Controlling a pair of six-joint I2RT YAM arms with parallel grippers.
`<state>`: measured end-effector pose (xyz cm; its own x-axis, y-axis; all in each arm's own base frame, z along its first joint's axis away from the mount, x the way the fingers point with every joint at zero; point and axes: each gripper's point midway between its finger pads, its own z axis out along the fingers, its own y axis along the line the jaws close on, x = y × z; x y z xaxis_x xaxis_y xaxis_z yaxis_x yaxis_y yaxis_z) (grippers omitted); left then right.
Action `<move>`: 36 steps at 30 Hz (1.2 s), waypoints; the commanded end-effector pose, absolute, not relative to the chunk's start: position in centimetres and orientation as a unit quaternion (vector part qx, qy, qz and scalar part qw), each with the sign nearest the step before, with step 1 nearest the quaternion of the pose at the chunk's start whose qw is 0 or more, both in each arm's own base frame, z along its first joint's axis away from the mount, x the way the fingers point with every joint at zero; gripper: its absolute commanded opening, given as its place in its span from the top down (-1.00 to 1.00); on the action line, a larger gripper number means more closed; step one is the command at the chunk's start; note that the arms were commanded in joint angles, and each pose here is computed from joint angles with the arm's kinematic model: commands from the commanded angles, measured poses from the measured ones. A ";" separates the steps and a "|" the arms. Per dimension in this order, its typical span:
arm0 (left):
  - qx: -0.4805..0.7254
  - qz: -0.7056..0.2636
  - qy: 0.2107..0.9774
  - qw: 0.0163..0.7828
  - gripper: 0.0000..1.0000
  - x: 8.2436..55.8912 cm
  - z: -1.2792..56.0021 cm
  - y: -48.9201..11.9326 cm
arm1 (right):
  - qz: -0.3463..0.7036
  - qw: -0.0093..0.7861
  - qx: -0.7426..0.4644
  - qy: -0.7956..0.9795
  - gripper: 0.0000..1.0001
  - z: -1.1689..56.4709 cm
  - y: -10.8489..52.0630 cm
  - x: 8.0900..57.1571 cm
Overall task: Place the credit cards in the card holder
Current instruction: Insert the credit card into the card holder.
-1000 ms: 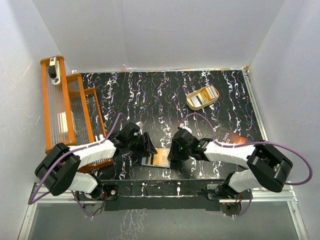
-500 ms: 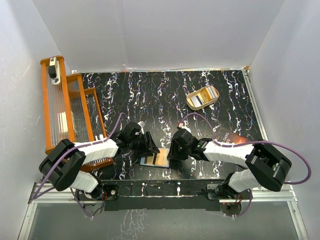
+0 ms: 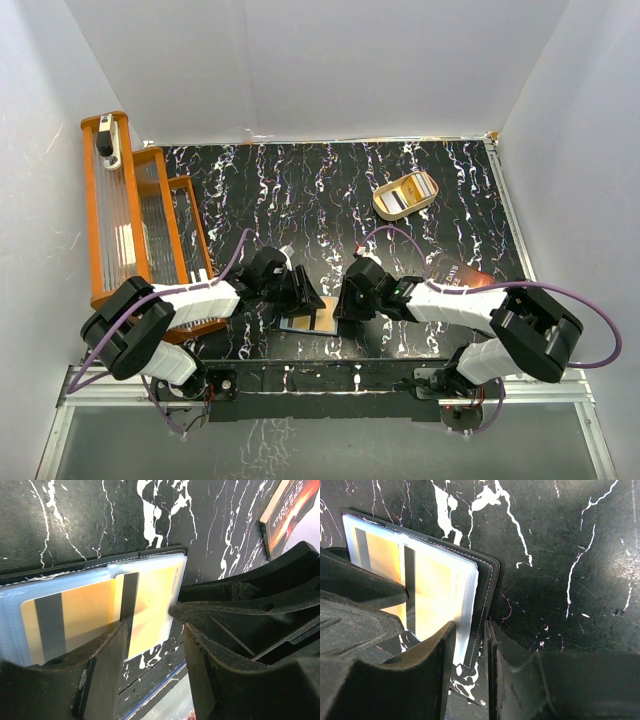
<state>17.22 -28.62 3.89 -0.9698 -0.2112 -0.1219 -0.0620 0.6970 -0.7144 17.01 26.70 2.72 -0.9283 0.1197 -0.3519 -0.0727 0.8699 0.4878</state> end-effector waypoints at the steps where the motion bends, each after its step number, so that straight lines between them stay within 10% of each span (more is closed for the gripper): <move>1: -0.074 -0.389 0.914 0.086 0.05 16.5 3.8 -29.1 | 0.265 0.197 0.015 0.944 0.46 2.8 27.1 17.2; 36: -0.041 -0.323 0.939 0.110 -0.02 17.2 3.7 -27.7 | 0.262 0.197 0.015 0.945 0.46 2.8 26.8 17.1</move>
